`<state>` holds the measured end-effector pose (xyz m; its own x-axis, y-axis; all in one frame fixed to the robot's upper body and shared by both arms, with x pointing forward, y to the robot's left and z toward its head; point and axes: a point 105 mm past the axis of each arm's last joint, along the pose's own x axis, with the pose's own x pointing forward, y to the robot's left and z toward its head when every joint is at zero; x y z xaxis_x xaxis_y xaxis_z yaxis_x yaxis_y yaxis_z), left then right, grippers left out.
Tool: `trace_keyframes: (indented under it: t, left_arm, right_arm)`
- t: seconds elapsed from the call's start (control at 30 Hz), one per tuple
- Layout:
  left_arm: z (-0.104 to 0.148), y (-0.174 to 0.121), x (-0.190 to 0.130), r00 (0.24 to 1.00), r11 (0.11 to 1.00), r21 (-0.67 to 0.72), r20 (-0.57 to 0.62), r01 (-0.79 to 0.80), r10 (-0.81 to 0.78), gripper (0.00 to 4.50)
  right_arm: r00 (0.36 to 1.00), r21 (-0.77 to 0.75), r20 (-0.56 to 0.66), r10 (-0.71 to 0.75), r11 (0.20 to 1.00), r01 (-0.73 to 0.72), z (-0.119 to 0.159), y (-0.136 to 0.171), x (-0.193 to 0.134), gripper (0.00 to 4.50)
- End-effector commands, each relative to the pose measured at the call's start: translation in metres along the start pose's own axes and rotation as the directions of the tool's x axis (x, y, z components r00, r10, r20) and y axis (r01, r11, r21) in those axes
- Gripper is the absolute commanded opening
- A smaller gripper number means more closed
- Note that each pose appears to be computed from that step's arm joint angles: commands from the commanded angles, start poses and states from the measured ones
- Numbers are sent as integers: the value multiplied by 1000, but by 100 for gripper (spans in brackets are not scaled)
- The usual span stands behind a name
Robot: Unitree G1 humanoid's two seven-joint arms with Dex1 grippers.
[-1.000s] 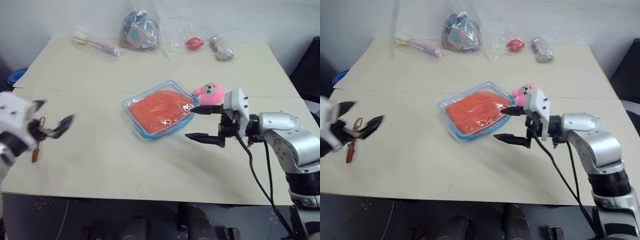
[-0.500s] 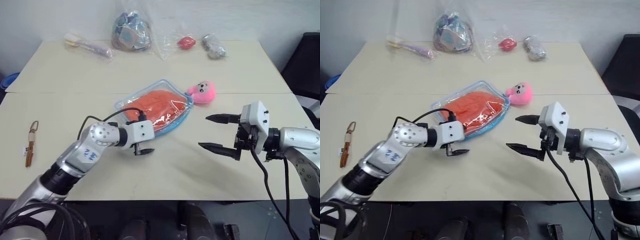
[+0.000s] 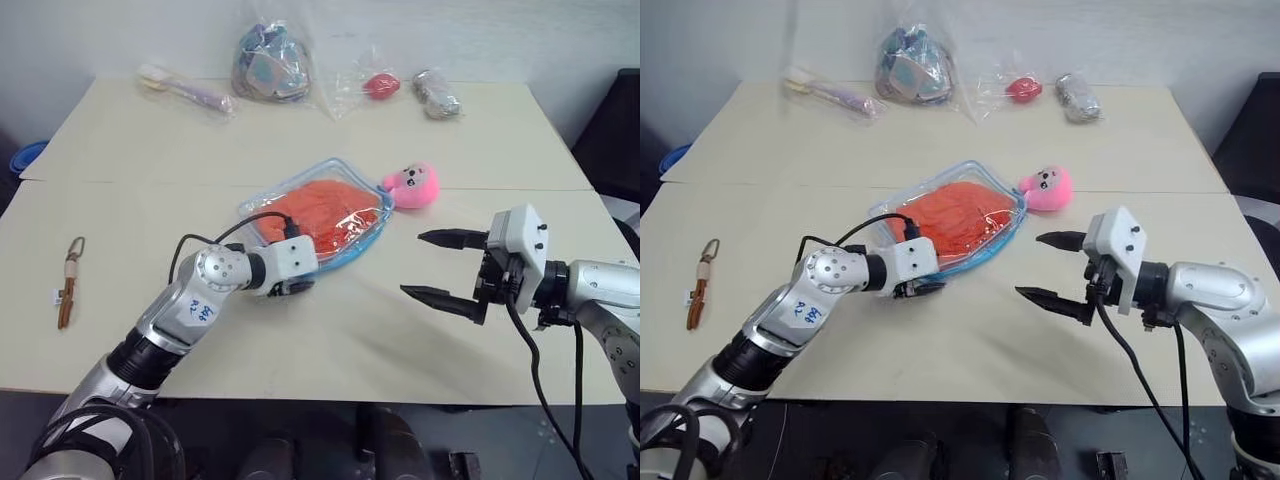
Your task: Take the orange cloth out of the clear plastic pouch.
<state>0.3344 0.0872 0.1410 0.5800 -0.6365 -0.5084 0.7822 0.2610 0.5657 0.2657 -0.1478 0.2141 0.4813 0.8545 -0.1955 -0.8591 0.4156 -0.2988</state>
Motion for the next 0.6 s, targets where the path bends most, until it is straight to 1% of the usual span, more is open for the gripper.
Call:
trace_keyframes:
  t: [0.03, 0.13, 0.2, 0.33, 0.37, 0.4, 0.47, 0.6]
  left_arm:
    - [2, 0, -12, 1000, 1000, 6, 15, -14, 14, 161]
    - [-3, -2, -21, 1000, 1000, 19, 16, -11, 10, 67]
    - [-3, -2, -31, 999, 998, 63, 38, -8, 6, 3]
    - [-9, 1, -58, 992, 978, 208, 120, 5, -31, 1]
    - [-9, 0, -62, 988, 965, 262, 141, 23, -62, 1]
    - [-8, -4, -69, 975, 950, 306, 184, 65, -126, 1]
    - [-8, -8, -77, 952, 923, 369, 231, 106, -201, 1]
    - [-24, -14, -86, 932, 837, 525, 203, 154, -299, 1]
  right_arm:
    - [1000, -45, 20, 20, 999, -19, 10, -1, 1, 450]
    - [999, -49, 20, 32, 998, -31, 10, -2, 3, 450]
    - [999, -49, 19, 45, 998, -44, 10, -1, 3, 450]
    - [994, -51, -1, 109, 993, -109, 8, 5, 2, 450]
    - [992, -51, -8, 126, 991, -126, 7, 6, 1, 450]
    - [990, -50, -17, 143, 988, -144, 5, 7, 0, 450]
    - [986, -50, -28, 162, 985, -164, 4, 7, -1, 450]
    - [977, -48, -44, 209, 976, -211, 3, 12, -3, 450]
